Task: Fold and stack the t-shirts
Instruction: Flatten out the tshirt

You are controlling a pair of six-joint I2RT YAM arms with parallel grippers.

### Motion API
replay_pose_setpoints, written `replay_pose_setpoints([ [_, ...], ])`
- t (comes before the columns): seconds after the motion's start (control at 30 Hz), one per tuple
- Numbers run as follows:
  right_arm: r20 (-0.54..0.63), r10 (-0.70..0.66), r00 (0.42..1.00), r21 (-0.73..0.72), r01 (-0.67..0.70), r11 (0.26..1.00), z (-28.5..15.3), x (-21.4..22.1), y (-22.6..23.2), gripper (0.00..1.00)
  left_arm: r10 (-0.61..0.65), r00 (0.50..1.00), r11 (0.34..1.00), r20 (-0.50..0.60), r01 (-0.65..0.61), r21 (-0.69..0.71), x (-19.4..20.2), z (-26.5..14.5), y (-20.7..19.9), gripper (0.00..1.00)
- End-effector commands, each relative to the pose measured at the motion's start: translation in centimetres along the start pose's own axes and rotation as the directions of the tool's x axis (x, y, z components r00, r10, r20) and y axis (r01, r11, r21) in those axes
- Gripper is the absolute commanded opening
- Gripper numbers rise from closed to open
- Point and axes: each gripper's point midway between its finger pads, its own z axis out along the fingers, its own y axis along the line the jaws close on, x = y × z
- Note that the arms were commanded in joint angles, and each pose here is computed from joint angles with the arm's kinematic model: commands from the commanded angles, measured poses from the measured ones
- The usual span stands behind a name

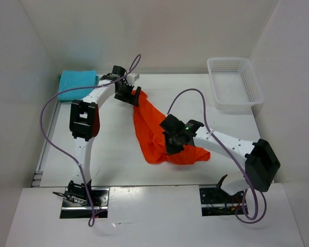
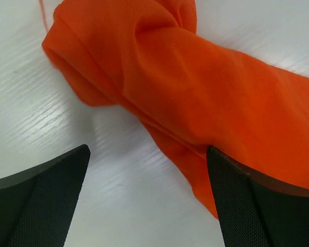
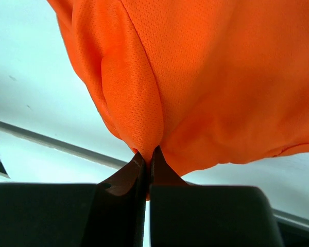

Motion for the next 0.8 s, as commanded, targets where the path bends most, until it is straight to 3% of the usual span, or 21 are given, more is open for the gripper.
replay_pose_setpoints([
  [0.0, -0.028, -0.005, 1.0, 0.0, 0.005, 1.0, -1.3, 0.7, -0.6, 0.01, -0.087, 0.995, 0.994, 0.047, 0.09, -0.062, -0.5, 1.4, 1.4, 1.0],
  [0.1, 0.023, 0.026, 0.999, -0.013, -0.026, 1.0, -2.5, -0.3, -1.2, 0.01, -0.152, 0.977, 0.987, 0.147, 0.158, -0.027, -1.8, 1.1, 1.7, 1.0],
  [0.33, 0.091, 0.075, 0.993, -0.12, -0.064, 0.991, -5.2, -3.1, -2.7, 0.01, -0.291, 0.951, 0.957, 0.103, 0.288, 0.041, -1.6, 4.1, 1.3, 1.0],
  [0.47, 0.099, 0.058, 0.993, -0.131, -0.045, 0.99, -5.3, -3.4, -2.7, 0.01, -0.274, 0.95, 0.962, 0.151, 0.27, 0.045, -3.9, 4.6, 1.9, 1.0],
  [0.67, 0.102, 0.047, 0.994, -0.136, -0.033, 0.99, -5.4, -4.3, -2.4, 0.01, -0.255, 0.961, 0.963, 0.106, 0.243, 0.113, -3.8, 6.7, -0.2, 1.0],
  [0.7, 0.102, 0.047, 0.994, -0.136, -0.033, 0.99, -5.4, -4.3, -2.4, 0.01, -0.259, 0.962, 0.96, 0.092, 0.245, 0.136, -3.4, 7.2, -0.5, 0.97],
  [0.73, 0.105, 0.038, 0.994, -0.136, -0.024, 0.99, -5.4, -4.6, -2.3, 0.01, -0.248, 0.964, 0.961, 0.092, 0.232, 0.152, -3.6, 6.9, -0.8, 0.87],
  [0.77, 0.112, 0.048, 0.993, -0.125, -0.034, 0.992, -5.4, -4.9, -2.7, 0.01, -0.243, 0.967, 0.959, 0.079, 0.227, 0.171, -3.3, 7.4, -1.5, 0.52],
])
